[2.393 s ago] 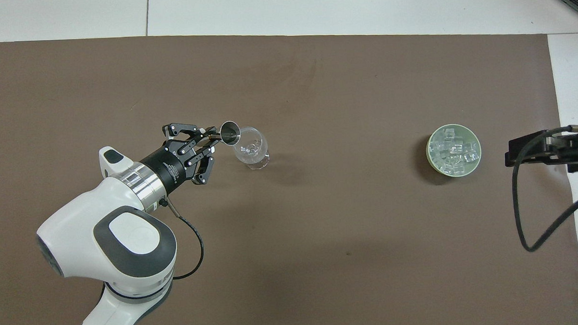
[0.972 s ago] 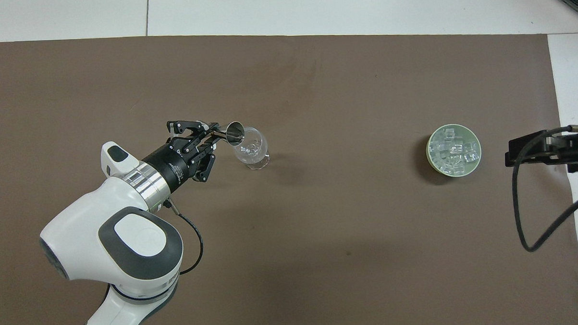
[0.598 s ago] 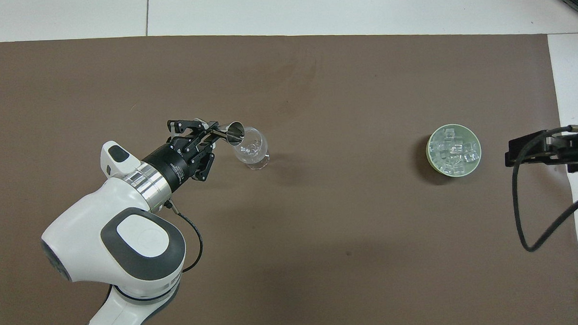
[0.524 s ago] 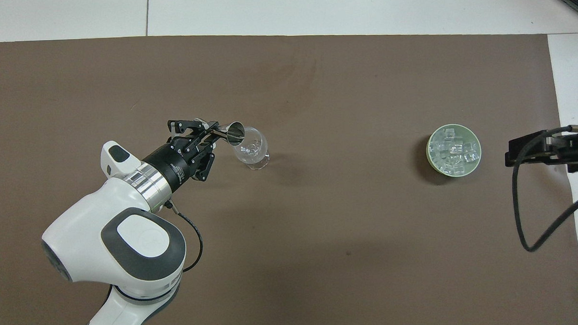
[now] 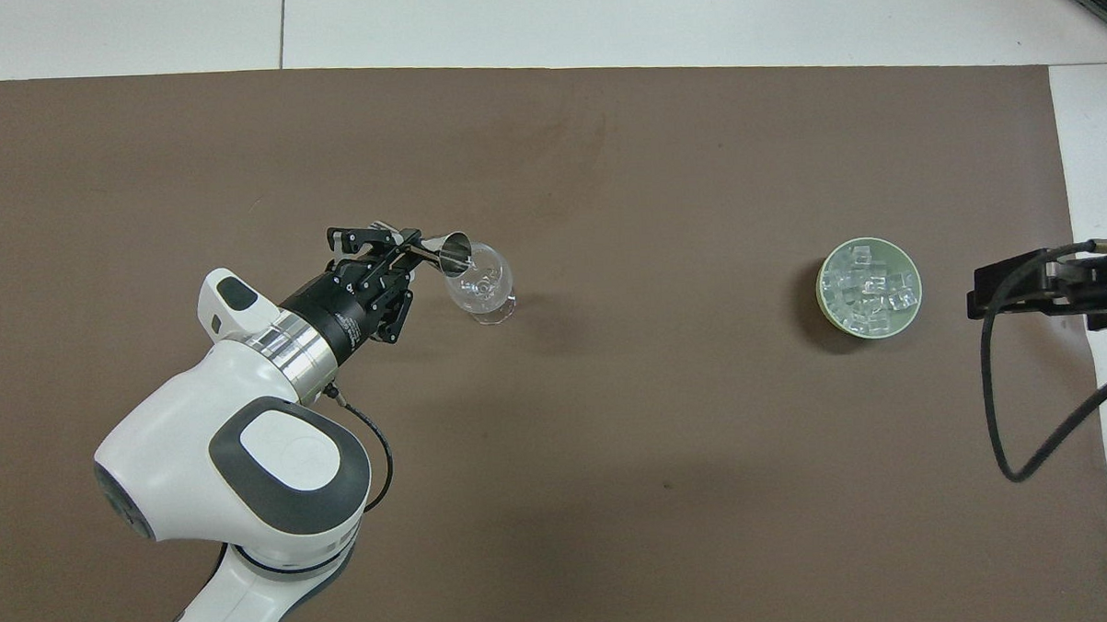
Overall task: Pour wine and add ice with both arms
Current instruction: 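Tilt the metal cup over the wine glass with the left gripper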
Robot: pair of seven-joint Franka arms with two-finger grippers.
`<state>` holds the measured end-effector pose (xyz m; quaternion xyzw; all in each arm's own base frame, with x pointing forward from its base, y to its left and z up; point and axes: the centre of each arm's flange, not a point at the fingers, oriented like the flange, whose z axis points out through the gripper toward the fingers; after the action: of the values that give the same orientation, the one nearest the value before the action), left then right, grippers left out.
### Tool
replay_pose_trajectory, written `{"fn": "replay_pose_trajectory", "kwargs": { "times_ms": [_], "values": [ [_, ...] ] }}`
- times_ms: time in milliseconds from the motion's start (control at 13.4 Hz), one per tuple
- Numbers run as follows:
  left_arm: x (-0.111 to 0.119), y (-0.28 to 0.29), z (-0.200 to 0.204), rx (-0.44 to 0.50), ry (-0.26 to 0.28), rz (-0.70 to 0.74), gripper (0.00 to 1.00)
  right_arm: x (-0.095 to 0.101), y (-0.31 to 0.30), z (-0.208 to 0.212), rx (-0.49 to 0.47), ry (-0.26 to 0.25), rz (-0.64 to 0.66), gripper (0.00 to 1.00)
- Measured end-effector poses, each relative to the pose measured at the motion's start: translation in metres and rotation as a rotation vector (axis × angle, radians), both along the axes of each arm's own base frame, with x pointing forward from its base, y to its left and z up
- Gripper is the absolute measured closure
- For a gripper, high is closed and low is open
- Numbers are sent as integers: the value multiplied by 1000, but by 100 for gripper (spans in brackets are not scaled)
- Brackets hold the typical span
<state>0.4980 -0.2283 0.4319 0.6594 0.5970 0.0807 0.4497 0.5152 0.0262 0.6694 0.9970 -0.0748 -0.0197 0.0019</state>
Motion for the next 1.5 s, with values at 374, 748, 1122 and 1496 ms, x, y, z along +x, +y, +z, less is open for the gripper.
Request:
{"fn": "replay_pose_trajectory", "kwargs": {
  "times_ms": [374, 748, 1122, 1496],
  "values": [
    [0, 0, 1, 30, -24, -19, 79, 0, 0, 0, 0, 0, 0, 0],
    [0, 1, 2, 66, -53, -34, 79, 0, 0, 0, 0, 0, 0, 0],
    [-2, -6, 3, 99, -80, -57, 79, 0, 0, 0, 0, 0, 0, 0],
    [-2, -7, 3, 154, -118, -88, 79, 0, 0, 0, 0, 0, 0, 0]
  ]
}}
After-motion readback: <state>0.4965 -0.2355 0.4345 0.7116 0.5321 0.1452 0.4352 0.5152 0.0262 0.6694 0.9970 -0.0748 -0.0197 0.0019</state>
